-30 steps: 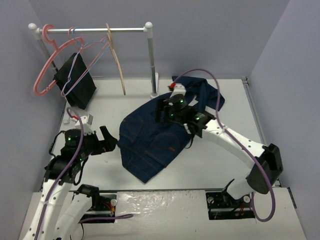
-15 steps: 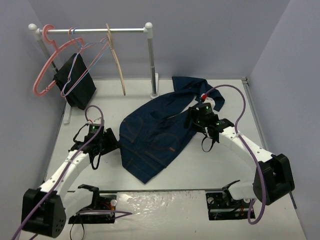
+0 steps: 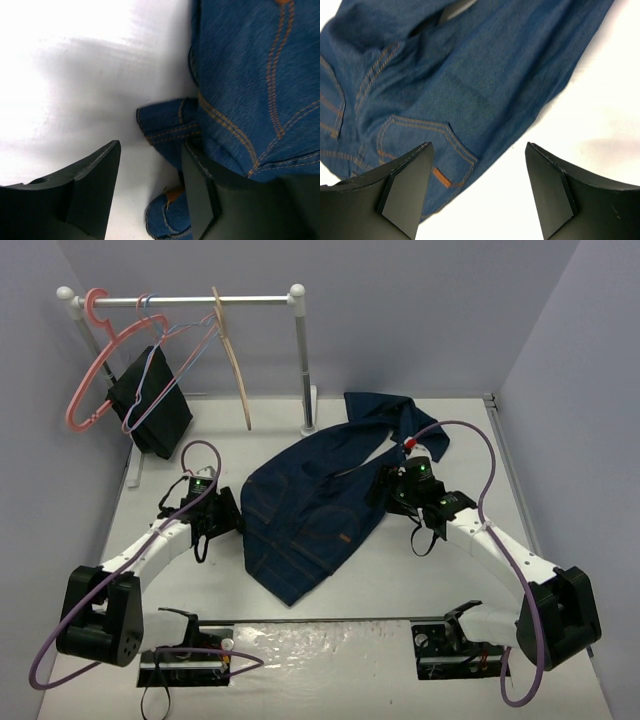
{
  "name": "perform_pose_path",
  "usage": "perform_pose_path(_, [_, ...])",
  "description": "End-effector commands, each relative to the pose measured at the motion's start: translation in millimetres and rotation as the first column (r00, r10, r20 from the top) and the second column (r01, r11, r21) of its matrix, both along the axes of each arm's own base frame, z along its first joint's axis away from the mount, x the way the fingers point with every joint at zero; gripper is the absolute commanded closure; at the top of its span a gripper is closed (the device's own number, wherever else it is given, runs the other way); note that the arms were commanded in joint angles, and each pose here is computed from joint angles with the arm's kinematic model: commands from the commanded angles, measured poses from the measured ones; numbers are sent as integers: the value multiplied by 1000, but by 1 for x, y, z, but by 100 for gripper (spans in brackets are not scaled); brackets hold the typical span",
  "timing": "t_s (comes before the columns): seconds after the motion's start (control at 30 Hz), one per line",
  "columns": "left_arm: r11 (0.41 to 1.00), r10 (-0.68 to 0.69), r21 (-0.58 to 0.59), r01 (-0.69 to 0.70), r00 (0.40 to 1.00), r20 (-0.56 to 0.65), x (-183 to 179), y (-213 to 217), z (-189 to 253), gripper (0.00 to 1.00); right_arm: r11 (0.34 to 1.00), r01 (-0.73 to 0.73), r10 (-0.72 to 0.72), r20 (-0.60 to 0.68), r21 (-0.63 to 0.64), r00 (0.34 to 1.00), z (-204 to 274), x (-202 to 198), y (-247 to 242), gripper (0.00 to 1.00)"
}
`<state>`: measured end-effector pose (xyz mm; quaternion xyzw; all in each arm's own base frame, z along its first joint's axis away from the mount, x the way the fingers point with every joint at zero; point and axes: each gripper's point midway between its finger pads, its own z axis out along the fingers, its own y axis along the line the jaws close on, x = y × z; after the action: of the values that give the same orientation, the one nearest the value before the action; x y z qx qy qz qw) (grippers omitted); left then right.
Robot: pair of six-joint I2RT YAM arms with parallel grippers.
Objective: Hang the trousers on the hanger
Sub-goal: Flatten out the trousers at the center of the board.
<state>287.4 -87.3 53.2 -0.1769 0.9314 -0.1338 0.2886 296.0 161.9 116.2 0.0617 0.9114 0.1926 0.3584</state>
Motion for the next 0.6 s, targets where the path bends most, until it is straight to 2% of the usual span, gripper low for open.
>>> perform_pose_path(0.0, [997, -59, -35, 66, 985, 162, 43, -22, 36, 45, 998, -47, 44, 66, 42, 997, 17, 1, 8, 28])
perform_pose_path(0.13, [992, -119, -28, 125, 981, 155, 46, -41, 35, 41, 997, -60, 57, 61, 41, 996, 14, -2, 8, 27])
perform_pose_path(0.37, [982, -188, 25, 186, 974, 129, 51, -56, 20, 41, 994, -80, 75, 77, 69, 994, 13, -5, 12, 27])
perform_pose_path(0.57, [974, -224, 38, 222, 971, 83, 49, -66, 2, 55, 994, -81, 76, 71, 68, 995, 8, -9, 10, 27])
